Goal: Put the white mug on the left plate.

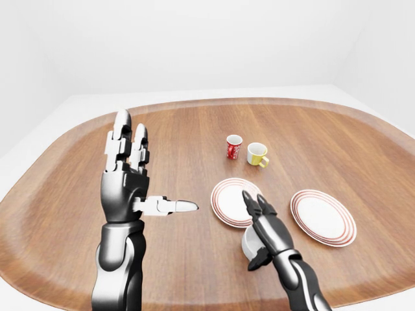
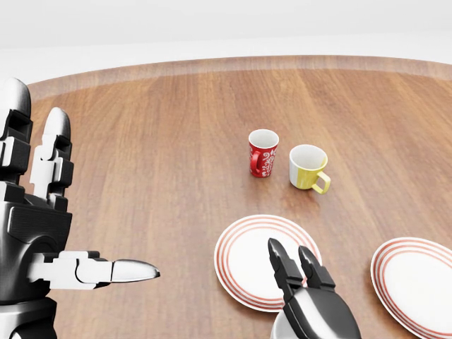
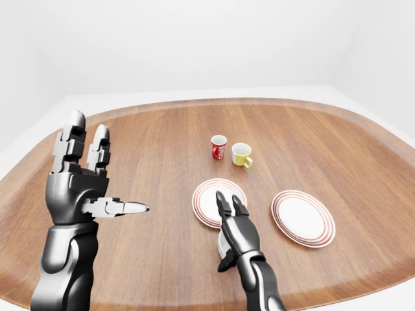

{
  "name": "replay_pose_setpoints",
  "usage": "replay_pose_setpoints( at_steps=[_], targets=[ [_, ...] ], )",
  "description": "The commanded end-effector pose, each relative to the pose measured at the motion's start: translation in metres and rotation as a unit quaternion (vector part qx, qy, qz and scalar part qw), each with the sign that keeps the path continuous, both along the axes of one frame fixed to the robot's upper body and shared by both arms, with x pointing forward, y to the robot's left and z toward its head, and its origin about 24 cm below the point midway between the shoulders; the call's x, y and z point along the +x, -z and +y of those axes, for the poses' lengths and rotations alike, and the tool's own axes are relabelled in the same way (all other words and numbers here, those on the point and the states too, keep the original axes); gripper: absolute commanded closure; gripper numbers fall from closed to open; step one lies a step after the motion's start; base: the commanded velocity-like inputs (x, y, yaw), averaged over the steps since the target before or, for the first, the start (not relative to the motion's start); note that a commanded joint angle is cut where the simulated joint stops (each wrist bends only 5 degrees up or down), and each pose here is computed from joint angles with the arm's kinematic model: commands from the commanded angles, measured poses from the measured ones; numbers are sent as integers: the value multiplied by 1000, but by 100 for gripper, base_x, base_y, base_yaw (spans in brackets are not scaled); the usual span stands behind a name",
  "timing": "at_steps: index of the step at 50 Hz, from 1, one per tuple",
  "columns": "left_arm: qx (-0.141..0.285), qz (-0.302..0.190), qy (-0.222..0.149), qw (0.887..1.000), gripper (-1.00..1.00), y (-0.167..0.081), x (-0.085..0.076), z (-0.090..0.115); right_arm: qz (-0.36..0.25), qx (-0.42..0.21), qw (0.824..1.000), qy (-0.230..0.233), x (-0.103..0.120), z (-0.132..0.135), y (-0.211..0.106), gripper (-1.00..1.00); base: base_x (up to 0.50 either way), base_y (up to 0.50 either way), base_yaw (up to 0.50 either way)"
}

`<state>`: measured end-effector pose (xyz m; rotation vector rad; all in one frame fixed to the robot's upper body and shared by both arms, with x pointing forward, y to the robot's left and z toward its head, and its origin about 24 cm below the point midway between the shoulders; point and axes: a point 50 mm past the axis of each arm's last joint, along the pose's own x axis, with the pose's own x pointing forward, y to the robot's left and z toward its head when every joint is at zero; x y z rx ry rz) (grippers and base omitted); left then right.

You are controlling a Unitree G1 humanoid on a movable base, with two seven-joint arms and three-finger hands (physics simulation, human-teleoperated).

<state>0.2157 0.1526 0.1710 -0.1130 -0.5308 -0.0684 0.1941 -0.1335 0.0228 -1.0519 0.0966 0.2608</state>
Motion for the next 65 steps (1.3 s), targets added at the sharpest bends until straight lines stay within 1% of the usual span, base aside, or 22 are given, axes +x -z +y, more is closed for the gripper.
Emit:
replay_pose_setpoints(
  at_steps=[1,8,15,30,49,65],
  targets=[
    [0,-1,0,1000,-100,0,0,0,5,-10,1000,-1,1,-1,6,-100,0,0,0],
    [0,-1,0,1000,-100,0,0,0,6,-19,1000,-4,4,0,5,-100,0,0,0],
    [0,0,1,1000,-100,0,0,-1,23,-31,999,-14,3,1,7,-100,0,0,0],
    [0,1,1,1000,-100,1,0,0,37,-37,998,-24,8,3,10,-100,0,0,0],
    [0,0,1,1000,-100,0,0,-1,54,-41,997,-27,13,2,23,-100,0,0,0],
    [0,2,3,1000,-100,1,0,-1,66,-54,996,-26,14,-3,42,-100,0,0,0]
  ],
)
